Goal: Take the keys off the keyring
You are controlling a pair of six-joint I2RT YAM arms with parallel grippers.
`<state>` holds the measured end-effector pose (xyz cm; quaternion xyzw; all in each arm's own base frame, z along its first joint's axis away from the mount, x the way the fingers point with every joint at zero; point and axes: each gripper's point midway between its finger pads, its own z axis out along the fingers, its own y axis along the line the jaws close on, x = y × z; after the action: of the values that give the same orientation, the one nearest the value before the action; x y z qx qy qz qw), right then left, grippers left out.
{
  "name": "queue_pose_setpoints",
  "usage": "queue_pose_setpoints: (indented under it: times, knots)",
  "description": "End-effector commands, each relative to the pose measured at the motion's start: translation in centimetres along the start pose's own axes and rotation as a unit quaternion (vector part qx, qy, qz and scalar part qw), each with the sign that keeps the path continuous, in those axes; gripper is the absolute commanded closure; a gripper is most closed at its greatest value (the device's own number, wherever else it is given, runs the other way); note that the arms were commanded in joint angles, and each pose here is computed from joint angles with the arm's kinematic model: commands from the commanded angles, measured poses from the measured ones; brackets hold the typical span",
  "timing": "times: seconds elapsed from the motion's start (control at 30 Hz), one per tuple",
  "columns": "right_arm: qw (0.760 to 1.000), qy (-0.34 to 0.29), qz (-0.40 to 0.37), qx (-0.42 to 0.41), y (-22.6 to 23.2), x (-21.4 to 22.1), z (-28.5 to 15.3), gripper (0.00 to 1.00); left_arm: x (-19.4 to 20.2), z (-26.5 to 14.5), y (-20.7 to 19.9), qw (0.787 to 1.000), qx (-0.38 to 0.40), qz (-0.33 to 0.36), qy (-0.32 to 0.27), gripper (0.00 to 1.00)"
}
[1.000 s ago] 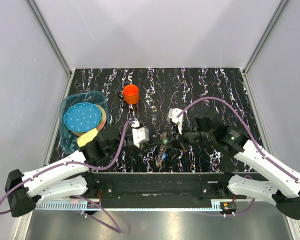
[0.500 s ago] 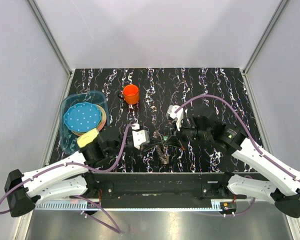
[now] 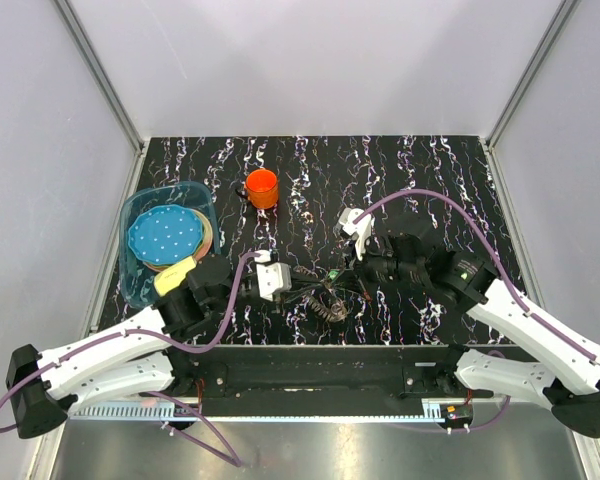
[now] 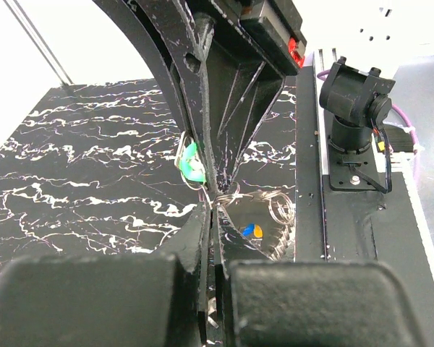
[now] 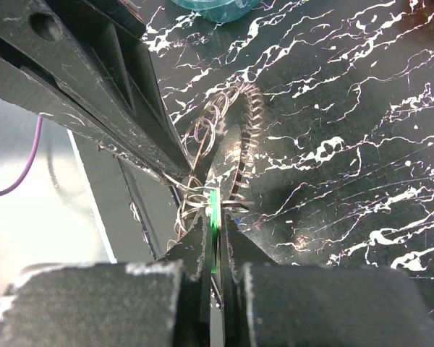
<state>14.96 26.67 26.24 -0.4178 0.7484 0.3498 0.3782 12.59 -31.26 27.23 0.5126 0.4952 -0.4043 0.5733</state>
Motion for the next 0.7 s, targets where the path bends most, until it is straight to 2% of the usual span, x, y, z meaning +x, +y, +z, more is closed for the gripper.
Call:
queue_pose_setpoints:
  times: [0.0,0.2,0.67]
  knots:
    - [0.998,-0.04,-0.002,0.058,-2.1,-2.0,-0.3,1.0,-0.7,-0.6,-1.8,0.999,0.039,0.008,-0.017,1.0]
    - [0.999,-0.033,-0.003,0.041,-1.6,-1.5,0.0,1.0,-0.9,-0.7,-1.7,0.999,0.036,0.008,-0.021,1.0]
    - [0.999,-0.024,-0.01,-0.026,0.4,0.0,0.6,1.0,-3.8,-1.3,-1.3,0.995,0.011,-0.007,-0.1,1.0]
